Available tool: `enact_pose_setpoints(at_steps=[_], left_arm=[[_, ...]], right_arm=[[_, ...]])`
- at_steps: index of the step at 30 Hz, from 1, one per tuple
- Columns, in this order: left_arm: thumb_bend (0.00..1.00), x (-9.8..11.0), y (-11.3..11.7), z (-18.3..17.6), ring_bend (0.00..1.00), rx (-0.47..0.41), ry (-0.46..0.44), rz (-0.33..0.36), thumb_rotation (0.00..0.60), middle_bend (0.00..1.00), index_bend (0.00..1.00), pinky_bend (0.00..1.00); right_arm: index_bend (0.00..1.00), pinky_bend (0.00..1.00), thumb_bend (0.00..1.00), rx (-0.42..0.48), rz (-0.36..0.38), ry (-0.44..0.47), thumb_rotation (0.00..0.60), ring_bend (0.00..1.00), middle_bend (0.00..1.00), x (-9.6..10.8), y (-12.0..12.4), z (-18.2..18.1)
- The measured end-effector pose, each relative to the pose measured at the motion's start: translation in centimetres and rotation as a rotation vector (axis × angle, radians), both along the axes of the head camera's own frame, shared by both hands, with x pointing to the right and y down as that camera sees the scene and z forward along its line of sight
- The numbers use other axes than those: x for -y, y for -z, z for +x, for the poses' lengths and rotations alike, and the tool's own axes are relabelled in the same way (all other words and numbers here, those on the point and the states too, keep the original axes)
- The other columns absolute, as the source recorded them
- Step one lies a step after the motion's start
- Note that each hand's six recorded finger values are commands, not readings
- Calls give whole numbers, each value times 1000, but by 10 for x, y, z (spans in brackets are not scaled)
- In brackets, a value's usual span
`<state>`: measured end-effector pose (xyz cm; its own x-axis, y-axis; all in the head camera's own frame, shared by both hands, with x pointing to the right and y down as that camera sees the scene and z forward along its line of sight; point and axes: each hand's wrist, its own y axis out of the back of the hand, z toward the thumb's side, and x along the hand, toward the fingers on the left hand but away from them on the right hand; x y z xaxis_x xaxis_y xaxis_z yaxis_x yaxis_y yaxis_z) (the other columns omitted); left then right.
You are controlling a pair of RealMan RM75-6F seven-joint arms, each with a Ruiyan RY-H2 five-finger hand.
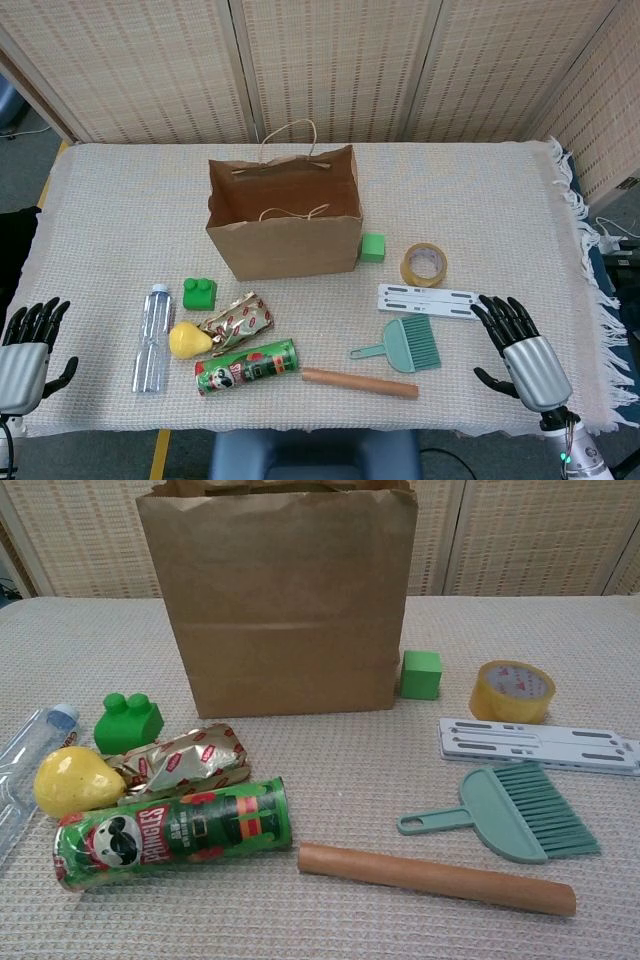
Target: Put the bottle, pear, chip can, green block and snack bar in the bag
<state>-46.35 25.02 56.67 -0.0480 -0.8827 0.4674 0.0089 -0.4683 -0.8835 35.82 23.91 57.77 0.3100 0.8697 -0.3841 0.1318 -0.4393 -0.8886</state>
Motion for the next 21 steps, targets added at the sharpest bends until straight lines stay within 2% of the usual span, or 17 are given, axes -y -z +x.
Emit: enact_pose_setpoints(at_steps=[12, 18, 21], left_arm=[[356, -1, -4, 3, 0, -6, -37, -31, 600, 0, 0, 28], [359, 6, -14, 1, 0, 7, -119, -67, 600, 0, 0, 31], [358, 11, -18, 2, 0, 21, -200, -84, 600, 0, 0, 31]], right_arm=[[0, 0, 67, 2, -17, 0, 600, 0, 0, -1, -1, -1], [0, 0, 66, 11, -30, -8, 600, 0, 0, -1, -1, -1], [0, 0, 66, 15, -32, -6, 600, 0, 0, -1, 0, -2]])
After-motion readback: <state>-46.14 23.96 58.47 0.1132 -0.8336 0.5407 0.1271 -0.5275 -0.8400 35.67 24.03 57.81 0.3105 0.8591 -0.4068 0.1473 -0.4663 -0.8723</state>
